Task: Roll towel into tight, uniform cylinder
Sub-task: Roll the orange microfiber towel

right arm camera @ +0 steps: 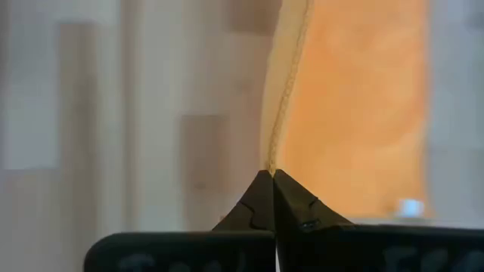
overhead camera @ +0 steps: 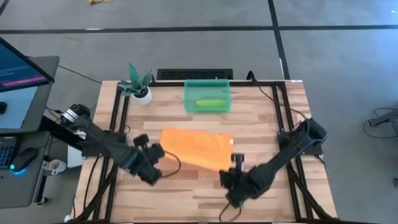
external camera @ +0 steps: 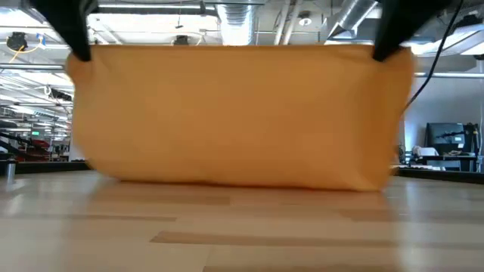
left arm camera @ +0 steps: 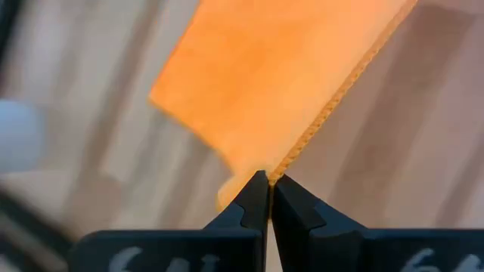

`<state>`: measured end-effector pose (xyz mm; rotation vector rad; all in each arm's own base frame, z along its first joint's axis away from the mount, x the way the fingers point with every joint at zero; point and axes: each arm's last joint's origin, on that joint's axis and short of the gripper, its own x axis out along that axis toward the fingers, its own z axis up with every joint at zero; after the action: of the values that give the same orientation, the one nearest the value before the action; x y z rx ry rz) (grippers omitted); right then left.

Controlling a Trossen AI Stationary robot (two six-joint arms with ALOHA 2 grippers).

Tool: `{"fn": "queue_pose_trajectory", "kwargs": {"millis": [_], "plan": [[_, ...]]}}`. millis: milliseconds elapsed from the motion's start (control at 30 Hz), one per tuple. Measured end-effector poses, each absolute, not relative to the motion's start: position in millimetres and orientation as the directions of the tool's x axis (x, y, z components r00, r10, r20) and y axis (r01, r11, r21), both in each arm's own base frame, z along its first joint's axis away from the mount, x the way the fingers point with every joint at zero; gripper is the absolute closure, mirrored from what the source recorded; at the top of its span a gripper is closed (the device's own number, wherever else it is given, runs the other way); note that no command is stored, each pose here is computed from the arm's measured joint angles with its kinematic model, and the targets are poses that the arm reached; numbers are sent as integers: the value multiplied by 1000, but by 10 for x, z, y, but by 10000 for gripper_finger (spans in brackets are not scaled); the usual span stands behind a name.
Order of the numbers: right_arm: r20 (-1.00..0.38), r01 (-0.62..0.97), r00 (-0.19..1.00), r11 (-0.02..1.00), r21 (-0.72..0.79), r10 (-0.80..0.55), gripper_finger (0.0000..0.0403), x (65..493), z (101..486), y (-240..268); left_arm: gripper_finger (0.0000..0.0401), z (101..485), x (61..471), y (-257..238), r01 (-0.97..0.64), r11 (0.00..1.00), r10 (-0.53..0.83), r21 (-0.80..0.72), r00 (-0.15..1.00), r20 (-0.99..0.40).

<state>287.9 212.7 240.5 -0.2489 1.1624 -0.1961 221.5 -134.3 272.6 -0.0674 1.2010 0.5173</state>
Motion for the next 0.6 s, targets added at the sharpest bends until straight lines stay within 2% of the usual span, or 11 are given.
{"fn": "queue_pose_trajectory", "kwargs": {"millis": [133,333,600], "plan": [[-913,-33,354,973,-228,-202,393,2923,2036,2435,401,2440,2137,-1580,-420,903,254,94,343,-904],[-942,-9,281,981,-193,-183,394,2939,1623,2634,401,2168,2062,-1842,-350,931,69,-100,438,-896],[-942,13,217,966,-258,-255,392,2959,1659,2455,401,2153,2064,-1789,-384,922,146,-47,458,-877]]}}
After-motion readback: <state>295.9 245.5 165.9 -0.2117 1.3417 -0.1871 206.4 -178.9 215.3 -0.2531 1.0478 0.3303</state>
